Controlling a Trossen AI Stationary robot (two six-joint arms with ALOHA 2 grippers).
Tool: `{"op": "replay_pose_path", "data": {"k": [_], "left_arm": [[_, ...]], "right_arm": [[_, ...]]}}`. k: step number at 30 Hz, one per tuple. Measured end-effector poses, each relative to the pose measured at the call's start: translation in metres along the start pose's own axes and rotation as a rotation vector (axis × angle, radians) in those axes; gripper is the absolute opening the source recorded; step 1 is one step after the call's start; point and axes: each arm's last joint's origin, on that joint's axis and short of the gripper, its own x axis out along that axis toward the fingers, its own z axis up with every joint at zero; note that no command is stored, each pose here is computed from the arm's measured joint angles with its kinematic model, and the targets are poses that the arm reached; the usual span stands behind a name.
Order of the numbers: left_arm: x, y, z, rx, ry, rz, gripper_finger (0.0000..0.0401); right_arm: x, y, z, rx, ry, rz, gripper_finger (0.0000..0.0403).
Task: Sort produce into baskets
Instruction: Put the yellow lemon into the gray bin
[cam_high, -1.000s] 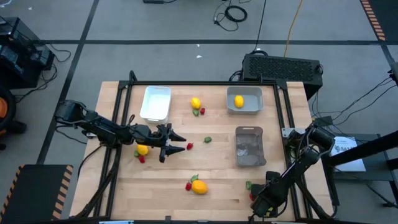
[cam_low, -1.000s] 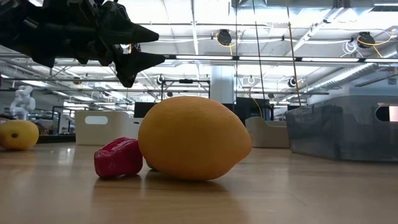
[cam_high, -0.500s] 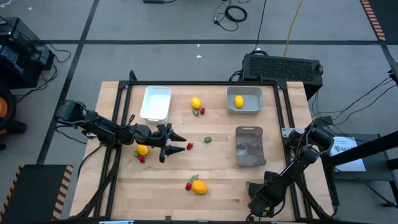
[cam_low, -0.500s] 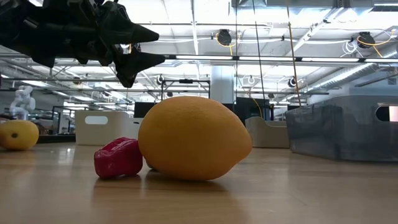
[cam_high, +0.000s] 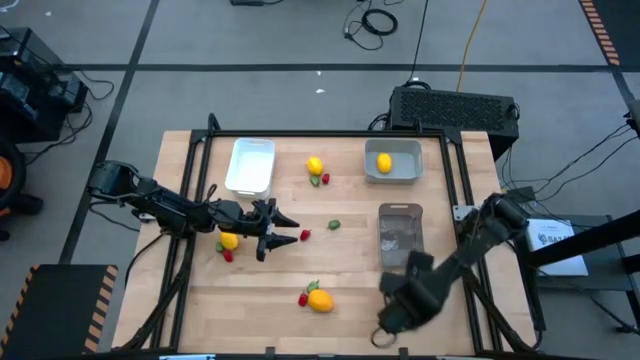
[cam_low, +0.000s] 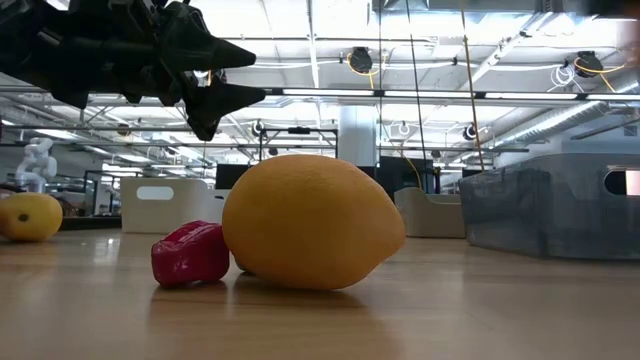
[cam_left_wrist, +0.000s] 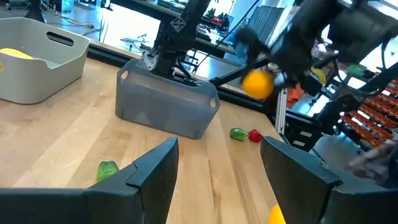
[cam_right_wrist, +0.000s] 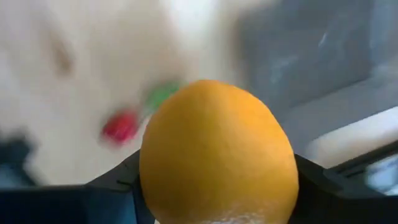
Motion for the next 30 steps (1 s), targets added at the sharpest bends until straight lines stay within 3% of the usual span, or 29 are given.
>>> {"op": "replay_pose_path", "data": {"k": [3, 7, 14, 22, 30], "left_arm": [[0.000, 0.000, 0.000, -0.001, 0.000, 0.000, 0.0235], [0.000, 0.000, 0.000, -0.001, 0.000, 0.000, 0.0235], [0.000, 0.000, 0.000, -0.001, 0.000, 0.000, 0.0235], [0.000, -0.001, 0.000, -0.001, 0.008, -0.020, 0.0235], [0.002, 0.003, 0.004, 0.053, -0.007, -0.005, 0.0235]], "right_arm": [[-0.014, -0.022, 0.030, 0.063, -0.080, -0.043, 0.0234], [-0.018, -0.064, 0.073, 0.118, -0.064, -0.049, 0.0235], [-0.008, -0.174, 0.132, 0.311, -0.041, -0.094, 0.0235], [0.010, -0.296, 0.146, 0.603, 0.044, -0.098, 0.0235], [0.023, -0.353, 0.145, 0.740, 0.025, -0.086, 0.0236]]}}
